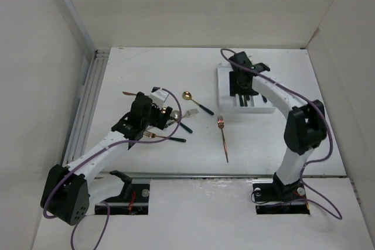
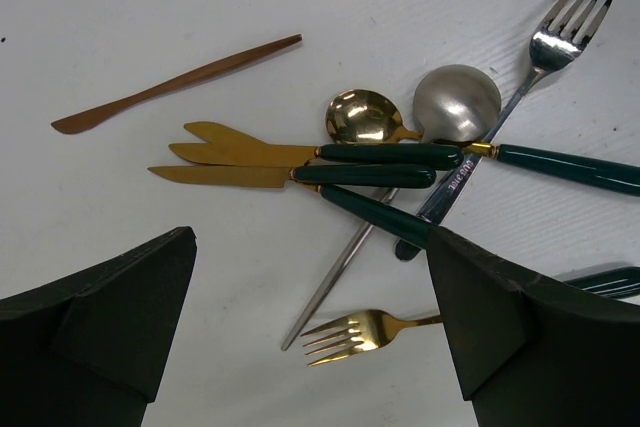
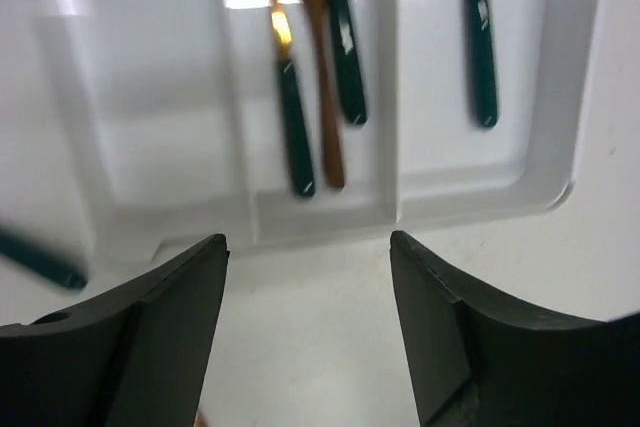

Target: Sort the eating utensils into containers

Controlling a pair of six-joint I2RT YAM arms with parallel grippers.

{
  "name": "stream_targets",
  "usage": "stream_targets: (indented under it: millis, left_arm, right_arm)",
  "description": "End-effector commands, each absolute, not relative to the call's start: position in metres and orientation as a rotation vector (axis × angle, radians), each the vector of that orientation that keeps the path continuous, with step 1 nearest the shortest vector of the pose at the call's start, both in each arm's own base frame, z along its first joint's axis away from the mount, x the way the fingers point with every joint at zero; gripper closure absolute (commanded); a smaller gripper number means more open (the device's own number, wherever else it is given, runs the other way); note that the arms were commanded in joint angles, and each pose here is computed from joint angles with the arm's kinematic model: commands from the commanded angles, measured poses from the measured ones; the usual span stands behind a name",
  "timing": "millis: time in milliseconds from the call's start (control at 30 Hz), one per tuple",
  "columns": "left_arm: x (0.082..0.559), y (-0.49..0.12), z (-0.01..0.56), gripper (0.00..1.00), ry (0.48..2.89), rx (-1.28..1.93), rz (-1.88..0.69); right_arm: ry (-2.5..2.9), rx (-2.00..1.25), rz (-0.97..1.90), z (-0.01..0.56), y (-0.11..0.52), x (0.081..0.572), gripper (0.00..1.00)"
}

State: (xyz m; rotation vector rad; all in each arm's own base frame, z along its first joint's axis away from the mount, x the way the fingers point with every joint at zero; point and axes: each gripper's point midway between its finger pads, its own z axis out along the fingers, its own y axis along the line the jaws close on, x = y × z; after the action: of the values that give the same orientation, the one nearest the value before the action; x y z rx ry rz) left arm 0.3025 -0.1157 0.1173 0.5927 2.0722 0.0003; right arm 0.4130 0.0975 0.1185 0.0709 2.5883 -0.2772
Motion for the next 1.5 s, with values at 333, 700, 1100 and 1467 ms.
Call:
stream_targets:
  millis: [333, 700, 1100, 1467]
  left_arm:
    - [0.304, -0.122, 0.119, 0.0, 2.035, 0.581, -0.032]
    - [0.291, -0.128, 0.116, 0.0, 2.042, 0.625, -0.033]
    - [0.292, -0.135, 0.12, 0.0, 2.028, 0.606, -0.073]
    - [0.29, -0.129, 0.113, 0.0, 2.032, 0.589, -0.042]
  right_arm:
    - [2.833, -0.136, -0.065, 0.037, 0.226, 0.236, 0.34]
    - [2.882, -0.1, -0.137, -0.001, 0.217, 0.223, 0.5]
    - [2.887, -0.151, -0.194, -0.03, 0.218, 0.229, 0.93]
    - [2.757, -0.109, -0.068, 0.022, 0.226, 0.245, 1.0]
